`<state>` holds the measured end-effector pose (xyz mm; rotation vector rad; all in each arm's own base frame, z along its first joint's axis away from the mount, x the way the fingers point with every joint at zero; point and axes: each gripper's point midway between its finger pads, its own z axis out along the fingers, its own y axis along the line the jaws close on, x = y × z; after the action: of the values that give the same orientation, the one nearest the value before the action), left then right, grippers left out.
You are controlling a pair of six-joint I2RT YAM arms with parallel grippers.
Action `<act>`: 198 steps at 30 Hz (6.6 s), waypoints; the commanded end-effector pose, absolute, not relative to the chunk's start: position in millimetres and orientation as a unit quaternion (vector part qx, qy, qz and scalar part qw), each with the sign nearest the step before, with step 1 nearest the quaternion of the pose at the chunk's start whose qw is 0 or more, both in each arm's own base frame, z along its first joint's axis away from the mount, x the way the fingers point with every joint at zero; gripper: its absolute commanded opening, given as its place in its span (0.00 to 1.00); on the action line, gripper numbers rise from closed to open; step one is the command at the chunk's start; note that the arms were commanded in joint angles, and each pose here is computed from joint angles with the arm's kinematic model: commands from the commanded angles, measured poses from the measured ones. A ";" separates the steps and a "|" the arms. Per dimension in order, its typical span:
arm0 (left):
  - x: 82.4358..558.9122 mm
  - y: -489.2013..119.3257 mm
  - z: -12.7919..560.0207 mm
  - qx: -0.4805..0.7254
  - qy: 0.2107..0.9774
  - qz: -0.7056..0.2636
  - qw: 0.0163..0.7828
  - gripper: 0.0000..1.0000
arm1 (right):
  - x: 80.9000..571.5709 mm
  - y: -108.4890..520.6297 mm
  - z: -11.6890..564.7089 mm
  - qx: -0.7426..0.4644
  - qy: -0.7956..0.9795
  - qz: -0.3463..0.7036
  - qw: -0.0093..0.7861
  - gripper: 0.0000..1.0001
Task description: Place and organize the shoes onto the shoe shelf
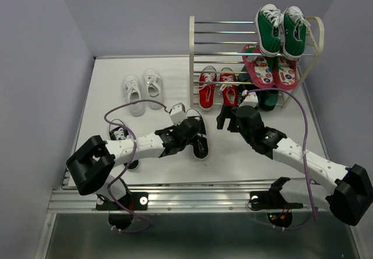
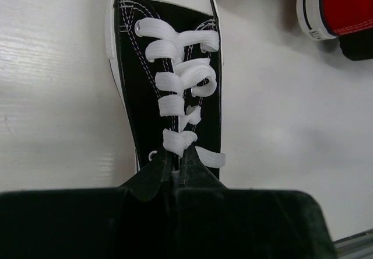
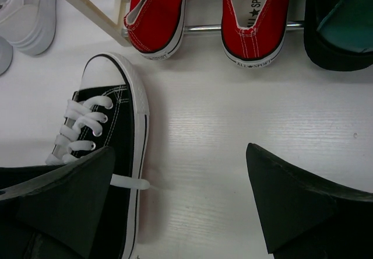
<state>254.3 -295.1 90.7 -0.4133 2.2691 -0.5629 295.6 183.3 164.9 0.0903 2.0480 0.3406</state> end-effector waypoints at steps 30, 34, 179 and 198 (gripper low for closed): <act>247.0 -115.9 150.2 -0.302 0.838 -0.082 0.446 0.99 | 227.8 286.5 121.9 -0.139 0.885 0.218 0.388 1.00; 241.3 -88.6 156.1 -0.333 0.818 -0.080 0.462 0.99 | 225.7 291.5 115.9 -0.139 0.889 0.210 0.383 1.00; 270.7 -72.5 157.6 -0.331 0.803 -0.095 0.487 0.99 | 479.5 142.7 321.3 0.091 0.797 -0.013 0.597 0.04; 267.2 -72.4 156.7 -0.336 0.805 -0.096 0.479 0.99 | 469.0 144.8 321.4 0.103 0.798 0.014 0.594 0.61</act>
<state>270.7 -77.7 155.7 -0.8042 1.9776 -0.2439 462.8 148.7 282.5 0.1800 1.9657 -0.0450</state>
